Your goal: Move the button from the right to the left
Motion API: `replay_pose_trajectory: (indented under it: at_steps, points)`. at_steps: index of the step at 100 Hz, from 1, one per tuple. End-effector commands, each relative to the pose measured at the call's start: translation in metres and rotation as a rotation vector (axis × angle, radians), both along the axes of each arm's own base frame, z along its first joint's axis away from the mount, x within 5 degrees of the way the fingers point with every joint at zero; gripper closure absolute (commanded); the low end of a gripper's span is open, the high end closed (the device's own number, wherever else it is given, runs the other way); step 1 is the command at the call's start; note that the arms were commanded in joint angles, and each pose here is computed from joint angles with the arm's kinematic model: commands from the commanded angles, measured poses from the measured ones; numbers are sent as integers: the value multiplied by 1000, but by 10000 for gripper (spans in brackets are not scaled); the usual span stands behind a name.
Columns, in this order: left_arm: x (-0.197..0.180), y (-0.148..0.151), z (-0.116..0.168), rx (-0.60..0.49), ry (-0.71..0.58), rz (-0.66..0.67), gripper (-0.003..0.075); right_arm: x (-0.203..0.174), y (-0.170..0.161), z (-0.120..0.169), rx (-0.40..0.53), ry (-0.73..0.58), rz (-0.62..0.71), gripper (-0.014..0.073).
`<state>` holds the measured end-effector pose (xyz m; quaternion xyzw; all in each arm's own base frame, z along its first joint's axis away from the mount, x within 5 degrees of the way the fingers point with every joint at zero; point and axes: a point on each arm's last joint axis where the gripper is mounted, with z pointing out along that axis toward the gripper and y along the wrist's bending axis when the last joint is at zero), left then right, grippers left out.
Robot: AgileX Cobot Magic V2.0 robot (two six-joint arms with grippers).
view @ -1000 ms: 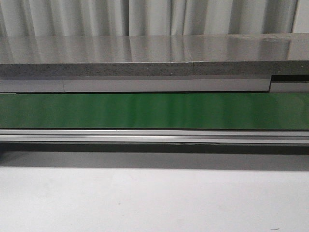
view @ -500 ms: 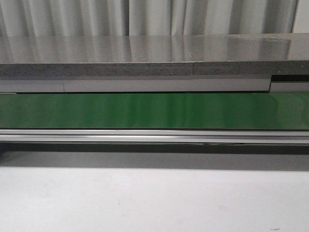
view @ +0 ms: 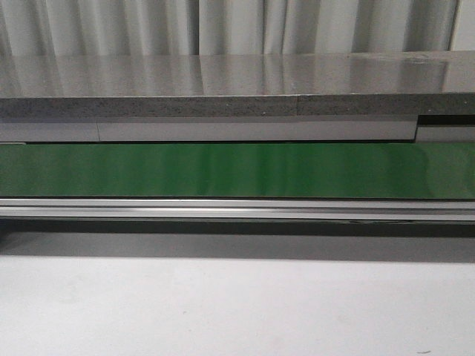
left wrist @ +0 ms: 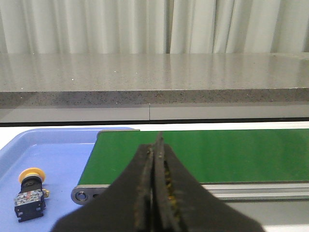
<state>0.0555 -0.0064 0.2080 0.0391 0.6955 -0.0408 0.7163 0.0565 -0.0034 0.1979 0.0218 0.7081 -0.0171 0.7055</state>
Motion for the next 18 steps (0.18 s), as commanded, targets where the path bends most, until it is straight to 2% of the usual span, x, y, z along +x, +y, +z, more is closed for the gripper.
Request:
replay_pose_trajectory:
  at_steps: [1,18]
  points:
    - [-1,0,-7,-26,-55,4,741,-2,1,13,-6,-108,8,661]
    - [-1,0,-7,-26,-55,4,741,-2,1,13,-6,-108,8,661]
